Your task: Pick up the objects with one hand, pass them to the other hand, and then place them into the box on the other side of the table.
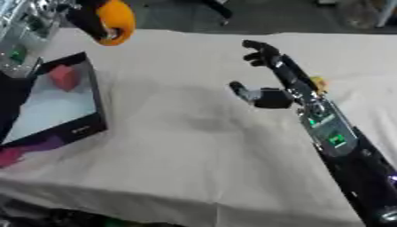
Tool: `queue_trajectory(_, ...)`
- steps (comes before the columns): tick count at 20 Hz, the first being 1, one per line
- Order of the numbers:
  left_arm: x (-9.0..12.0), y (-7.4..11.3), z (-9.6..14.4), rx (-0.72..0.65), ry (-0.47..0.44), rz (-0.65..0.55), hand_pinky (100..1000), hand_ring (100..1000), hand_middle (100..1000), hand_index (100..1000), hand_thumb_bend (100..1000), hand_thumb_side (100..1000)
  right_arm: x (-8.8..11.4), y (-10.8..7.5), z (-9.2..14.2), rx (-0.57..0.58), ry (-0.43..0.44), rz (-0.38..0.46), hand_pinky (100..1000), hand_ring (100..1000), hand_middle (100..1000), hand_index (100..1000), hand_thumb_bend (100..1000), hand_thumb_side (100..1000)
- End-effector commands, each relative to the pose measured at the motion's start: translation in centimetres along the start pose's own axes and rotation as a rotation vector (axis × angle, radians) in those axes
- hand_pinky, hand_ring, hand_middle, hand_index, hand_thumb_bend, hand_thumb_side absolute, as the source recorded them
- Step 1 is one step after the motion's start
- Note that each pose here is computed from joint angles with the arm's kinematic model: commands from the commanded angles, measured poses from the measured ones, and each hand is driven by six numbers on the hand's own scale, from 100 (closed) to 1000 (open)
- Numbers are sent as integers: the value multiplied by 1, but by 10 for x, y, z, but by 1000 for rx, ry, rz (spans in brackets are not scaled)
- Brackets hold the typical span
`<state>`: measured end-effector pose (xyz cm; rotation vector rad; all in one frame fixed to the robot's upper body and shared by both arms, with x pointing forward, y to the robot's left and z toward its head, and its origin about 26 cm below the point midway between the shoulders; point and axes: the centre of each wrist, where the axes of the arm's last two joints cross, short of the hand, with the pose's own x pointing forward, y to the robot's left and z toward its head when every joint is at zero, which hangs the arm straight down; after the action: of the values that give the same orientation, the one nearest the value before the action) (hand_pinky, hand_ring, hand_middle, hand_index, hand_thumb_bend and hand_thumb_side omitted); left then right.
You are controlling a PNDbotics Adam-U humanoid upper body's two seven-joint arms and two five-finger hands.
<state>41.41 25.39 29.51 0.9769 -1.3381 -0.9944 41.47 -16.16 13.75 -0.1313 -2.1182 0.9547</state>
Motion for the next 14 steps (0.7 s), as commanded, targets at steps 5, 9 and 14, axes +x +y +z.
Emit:
queue_trajectory(5, -34, 27, 2, 77, 111, -18, 717, 492, 340, 409, 430, 100, 10, -26, -5, -49, -23, -2, 841, 845, 930, 954, 423, 113)
queue_trajectory(9, -52, 26, 1, 73, 171, -30, 718, 496, 342, 411, 435, 100, 11, -34, -5, -77, -15, -22, 838, 842, 927, 950, 443, 100)
queue_trajectory(14, -71, 24, 1, 69, 227, -36, 718, 498, 342, 412, 431, 100, 18, -52, -5, -161, -14, -37, 834, 837, 922, 946, 430, 106)
